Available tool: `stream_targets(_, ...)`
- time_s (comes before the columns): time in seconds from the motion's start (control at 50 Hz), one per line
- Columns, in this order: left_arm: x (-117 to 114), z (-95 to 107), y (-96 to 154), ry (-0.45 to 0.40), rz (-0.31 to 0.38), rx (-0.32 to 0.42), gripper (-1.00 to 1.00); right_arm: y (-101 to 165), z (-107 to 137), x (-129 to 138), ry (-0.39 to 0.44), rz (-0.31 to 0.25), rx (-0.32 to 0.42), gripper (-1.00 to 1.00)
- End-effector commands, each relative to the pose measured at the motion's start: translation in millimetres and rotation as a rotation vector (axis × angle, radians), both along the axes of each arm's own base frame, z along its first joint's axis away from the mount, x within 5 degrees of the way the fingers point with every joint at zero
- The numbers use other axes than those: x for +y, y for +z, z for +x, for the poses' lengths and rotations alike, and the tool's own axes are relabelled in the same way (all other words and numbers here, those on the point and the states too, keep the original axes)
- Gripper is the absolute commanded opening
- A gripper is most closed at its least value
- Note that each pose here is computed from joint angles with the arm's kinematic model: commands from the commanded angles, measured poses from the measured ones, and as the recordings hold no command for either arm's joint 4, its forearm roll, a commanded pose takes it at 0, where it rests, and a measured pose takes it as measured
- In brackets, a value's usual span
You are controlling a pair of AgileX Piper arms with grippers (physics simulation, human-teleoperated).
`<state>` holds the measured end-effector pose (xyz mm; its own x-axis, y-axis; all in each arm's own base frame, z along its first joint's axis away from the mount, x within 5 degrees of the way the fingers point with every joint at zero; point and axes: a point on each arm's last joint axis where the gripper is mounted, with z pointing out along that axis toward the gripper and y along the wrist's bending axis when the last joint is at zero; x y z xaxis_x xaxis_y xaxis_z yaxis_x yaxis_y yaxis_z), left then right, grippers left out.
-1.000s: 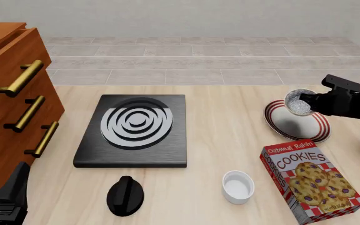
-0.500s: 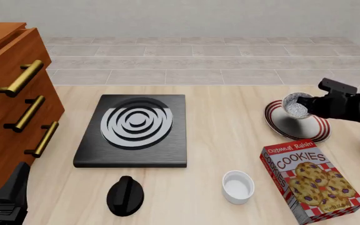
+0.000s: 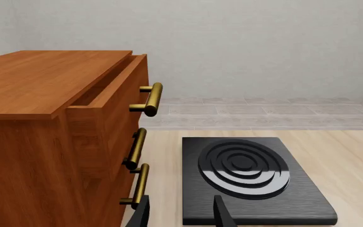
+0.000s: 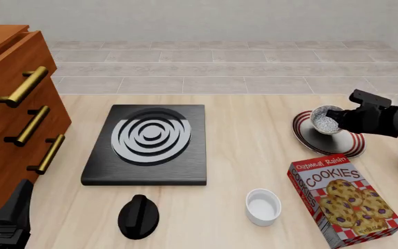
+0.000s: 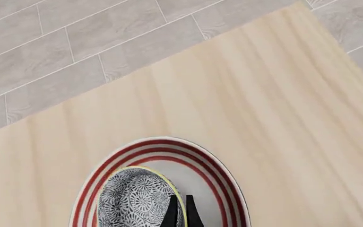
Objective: Pick the akita bowl next to the ramekin and place it on the plate.
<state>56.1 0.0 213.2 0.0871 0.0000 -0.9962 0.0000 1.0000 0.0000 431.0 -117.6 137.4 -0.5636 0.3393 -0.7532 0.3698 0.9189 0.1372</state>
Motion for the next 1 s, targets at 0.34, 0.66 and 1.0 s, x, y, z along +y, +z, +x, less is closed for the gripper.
stream_targets(0.34,0,0,0,0.0,0.0,0.0,1.0,-10,4,1,-0.012,0.021,0.009,-1.0)
stream_targets(0.66,0,0,0,0.0,0.0,0.0,1.0,-13,5,0,-0.005,0.015,0.021,1.0)
stream_targets(1.0,0,0,0,0.0,0.0,0.0,1.0,-6,-2,3,0.0,0.011,0.015,1.0)
